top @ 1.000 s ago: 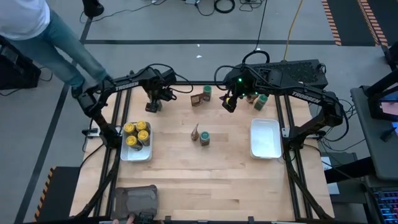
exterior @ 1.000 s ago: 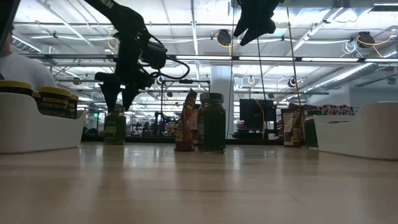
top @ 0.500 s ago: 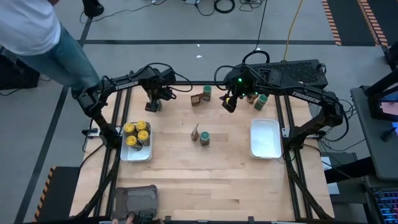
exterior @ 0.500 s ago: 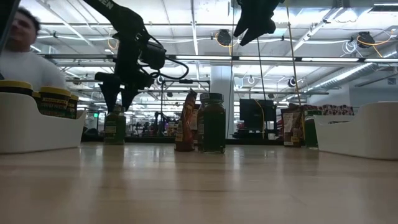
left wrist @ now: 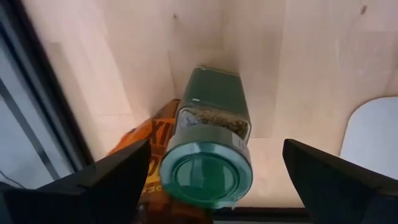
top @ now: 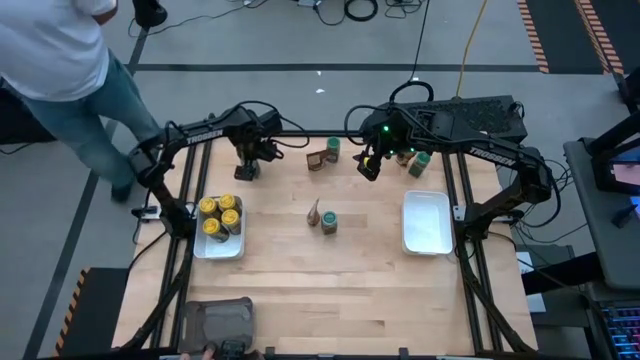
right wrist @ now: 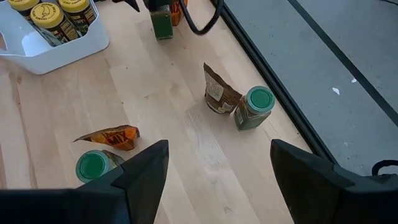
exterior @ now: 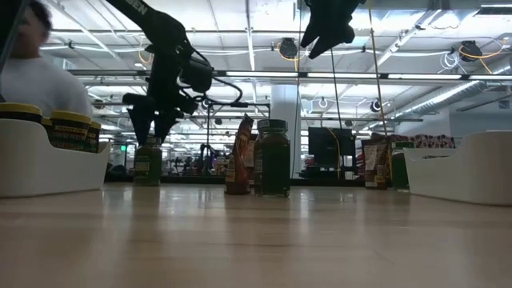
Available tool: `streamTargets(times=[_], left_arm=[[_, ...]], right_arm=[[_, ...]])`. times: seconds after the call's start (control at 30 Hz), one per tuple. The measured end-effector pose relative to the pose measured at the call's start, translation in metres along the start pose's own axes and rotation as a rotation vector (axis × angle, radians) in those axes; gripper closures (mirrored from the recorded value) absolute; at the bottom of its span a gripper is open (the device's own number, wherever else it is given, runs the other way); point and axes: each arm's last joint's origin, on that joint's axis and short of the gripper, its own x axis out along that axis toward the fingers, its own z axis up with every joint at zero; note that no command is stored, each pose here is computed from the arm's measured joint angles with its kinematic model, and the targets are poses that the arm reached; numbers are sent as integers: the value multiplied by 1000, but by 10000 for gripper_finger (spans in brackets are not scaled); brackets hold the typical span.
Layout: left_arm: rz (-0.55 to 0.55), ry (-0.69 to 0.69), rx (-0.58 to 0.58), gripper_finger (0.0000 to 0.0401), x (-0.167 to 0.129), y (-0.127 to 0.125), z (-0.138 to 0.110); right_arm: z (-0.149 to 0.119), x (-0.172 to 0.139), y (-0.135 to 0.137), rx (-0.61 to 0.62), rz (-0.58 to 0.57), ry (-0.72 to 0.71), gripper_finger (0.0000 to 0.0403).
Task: Sort spices by type
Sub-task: Put the top left green seasoning bottle into the black bin
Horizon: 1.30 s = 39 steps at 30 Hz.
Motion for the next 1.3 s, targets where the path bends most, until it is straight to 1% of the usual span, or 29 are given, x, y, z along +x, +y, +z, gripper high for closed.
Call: streamTargets(times=[0.13,0.57,0.7,1.1,1.3], left_arm=[[-29,34,-7,33,8,1,2],[-1,50,-9,38,10,3,4],[4,50,-10,65,10,3,4],[11,51,-10,187,10,3,4],[7,59,-9,190,10,3,3]], right_arm=[[0,0,0,6,0,0,138],[0,0,0,3,1,0,138],[0,0,0,-9,0,-2,138],[1,0,0,-18,1,-10,138],[1,0,0,-26,1,-10,138]])
